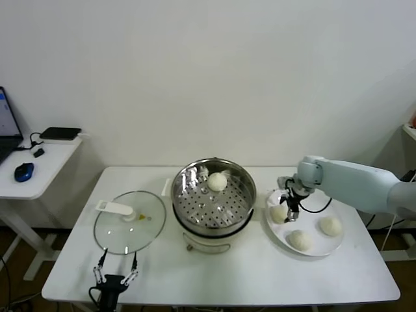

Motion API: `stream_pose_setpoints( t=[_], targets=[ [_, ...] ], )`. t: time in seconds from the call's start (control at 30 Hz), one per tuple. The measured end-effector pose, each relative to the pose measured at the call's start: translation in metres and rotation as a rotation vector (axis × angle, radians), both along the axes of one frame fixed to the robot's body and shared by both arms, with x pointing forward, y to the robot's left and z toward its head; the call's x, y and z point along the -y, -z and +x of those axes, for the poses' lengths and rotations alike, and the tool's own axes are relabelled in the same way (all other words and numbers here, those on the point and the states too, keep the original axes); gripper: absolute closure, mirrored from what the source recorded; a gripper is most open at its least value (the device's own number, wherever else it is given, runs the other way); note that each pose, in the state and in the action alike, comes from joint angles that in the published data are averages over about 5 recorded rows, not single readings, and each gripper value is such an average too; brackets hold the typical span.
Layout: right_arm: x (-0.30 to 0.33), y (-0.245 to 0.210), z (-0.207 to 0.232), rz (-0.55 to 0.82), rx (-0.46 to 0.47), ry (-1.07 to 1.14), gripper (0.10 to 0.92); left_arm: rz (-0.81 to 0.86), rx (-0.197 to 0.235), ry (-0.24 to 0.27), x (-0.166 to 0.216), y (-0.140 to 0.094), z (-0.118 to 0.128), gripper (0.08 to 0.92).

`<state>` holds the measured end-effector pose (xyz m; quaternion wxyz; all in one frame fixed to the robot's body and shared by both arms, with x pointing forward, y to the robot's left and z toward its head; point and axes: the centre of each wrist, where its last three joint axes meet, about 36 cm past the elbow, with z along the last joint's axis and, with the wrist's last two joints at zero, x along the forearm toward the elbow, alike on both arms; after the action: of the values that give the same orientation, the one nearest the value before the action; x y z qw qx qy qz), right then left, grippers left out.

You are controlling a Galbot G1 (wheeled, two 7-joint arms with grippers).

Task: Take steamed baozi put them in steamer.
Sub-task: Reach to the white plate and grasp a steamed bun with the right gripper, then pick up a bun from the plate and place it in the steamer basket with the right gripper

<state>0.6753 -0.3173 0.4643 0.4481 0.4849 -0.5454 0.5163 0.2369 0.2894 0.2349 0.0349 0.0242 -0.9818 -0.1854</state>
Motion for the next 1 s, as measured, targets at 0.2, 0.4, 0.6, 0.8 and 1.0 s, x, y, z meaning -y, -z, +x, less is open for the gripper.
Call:
stream_pose_setpoints(
  t=[0.2,0.4,0.6,0.8,1.0],
  targets=[
    [0.001,-0.004,0.000,0.004,-0.005,-0.001,0.377,0.002,0.000,-0.001,0.000,-0.001,-0.001,0.177],
    [0.006,-0.023,0.001,0.010,-0.004,-0.001,0.392,0.008,0.001,0.000,-0.001,-0.003,-0.001,0.177],
    [0.013,-0.069,0.003,0.013,0.010,-0.006,0.403,0.015,-0.002,0.001,-0.001,-0.005,-0.003,0.177],
    [0.004,-0.141,-0.002,0.037,0.027,-0.028,0.403,0.020,-0.007,0.002,-0.001,-0.007,-0.005,0.177],
    [-0.020,-0.214,-0.020,0.081,0.045,-0.054,0.403,0.021,-0.005,0.008,0.002,-0.010,-0.003,0.177]
  ],
)
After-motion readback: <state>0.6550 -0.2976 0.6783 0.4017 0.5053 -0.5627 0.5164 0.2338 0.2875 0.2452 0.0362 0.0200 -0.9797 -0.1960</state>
